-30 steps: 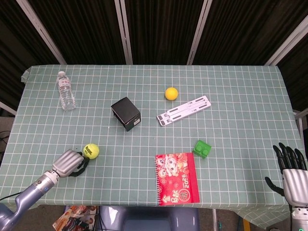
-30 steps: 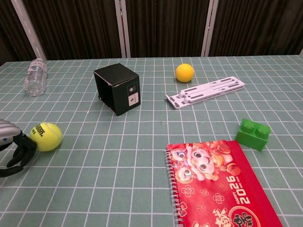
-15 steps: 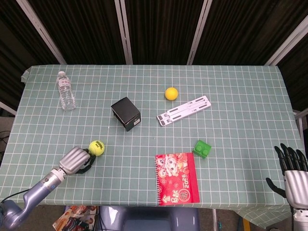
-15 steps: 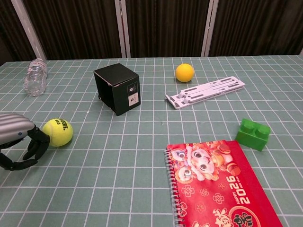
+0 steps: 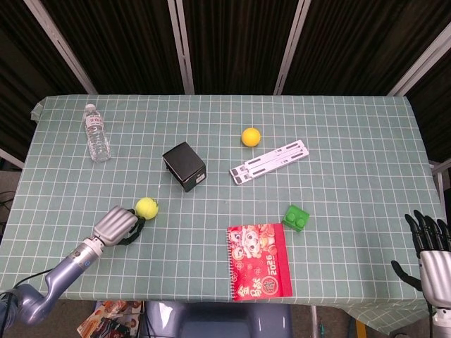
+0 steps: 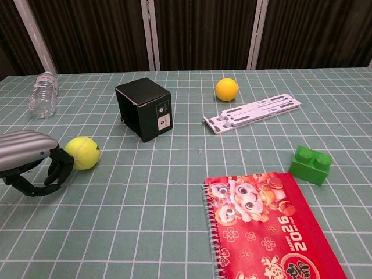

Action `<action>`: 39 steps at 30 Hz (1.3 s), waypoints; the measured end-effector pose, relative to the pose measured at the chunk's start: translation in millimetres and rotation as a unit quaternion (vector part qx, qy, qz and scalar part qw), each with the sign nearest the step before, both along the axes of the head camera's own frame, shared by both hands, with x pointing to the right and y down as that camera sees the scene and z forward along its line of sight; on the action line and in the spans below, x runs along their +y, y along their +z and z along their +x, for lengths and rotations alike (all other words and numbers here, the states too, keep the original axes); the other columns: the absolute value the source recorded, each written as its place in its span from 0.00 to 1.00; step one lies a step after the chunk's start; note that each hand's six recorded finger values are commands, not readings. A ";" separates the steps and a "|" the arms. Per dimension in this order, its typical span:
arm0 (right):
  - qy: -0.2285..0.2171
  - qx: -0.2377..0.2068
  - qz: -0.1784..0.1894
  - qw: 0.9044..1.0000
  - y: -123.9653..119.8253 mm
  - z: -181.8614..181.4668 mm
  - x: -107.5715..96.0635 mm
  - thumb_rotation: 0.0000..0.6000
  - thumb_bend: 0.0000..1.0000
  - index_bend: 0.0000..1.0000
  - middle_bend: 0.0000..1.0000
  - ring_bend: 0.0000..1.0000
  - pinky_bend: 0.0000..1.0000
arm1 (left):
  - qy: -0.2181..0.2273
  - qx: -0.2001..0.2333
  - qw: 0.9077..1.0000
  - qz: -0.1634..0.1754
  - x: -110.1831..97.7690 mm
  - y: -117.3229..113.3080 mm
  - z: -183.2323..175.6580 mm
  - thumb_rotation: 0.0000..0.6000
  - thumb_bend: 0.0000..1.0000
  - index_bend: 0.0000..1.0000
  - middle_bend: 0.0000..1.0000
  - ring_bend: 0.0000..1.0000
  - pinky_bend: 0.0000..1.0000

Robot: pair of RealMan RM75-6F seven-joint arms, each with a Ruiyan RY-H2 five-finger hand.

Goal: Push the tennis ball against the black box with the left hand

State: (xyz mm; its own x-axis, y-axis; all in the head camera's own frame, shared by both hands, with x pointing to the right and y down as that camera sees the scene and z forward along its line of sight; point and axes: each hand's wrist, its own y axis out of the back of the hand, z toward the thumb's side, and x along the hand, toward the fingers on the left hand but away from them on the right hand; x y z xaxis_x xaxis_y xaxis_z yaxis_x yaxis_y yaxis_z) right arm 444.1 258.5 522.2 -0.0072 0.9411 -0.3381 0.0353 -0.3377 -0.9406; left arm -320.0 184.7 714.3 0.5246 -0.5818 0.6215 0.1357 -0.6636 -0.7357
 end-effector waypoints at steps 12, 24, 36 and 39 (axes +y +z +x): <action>0.001 -0.004 0.007 1.000 -4.7 1.4 1.3 1.00 0.25 0.00 0.00 0.00 0.00 | -0.019 -0.011 1.000 0.003 -17.1 8.4 4.4 1.00 0.42 0.58 0.63 0.48 0.74; 0.001 -0.005 0.009 1.000 -6.0 1.6 1.8 1.00 0.25 0.00 0.00 0.00 0.00 | -0.035 -0.022 0.999 0.003 -35.5 16.6 8.1 1.00 0.42 0.58 0.63 0.48 0.74; 0.000 -0.006 0.014 1.000 -8.6 1.8 2.0 1.00 0.25 0.00 0.00 0.00 0.00 | -0.040 -0.030 0.999 0.012 -59.6 16.6 17.6 1.00 0.42 0.58 0.63 0.48 0.74; 0.000 -0.007 0.016 1.000 -9.8 2.3 2.2 1.00 0.25 0.00 0.00 0.00 0.00 | -0.039 -0.036 0.998 0.014 -64.6 17.9 20.1 1.00 0.42 0.58 0.63 0.48 0.74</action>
State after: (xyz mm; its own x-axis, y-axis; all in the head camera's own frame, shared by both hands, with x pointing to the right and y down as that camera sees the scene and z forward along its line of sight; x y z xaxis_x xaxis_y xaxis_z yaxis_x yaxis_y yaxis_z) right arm 446.4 260.7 512.4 -0.0037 0.9512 -0.3086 0.0486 -0.3080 -0.9501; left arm -299.9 120.2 732.1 0.4316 -0.6366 0.6391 0.1365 -0.6543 -0.7438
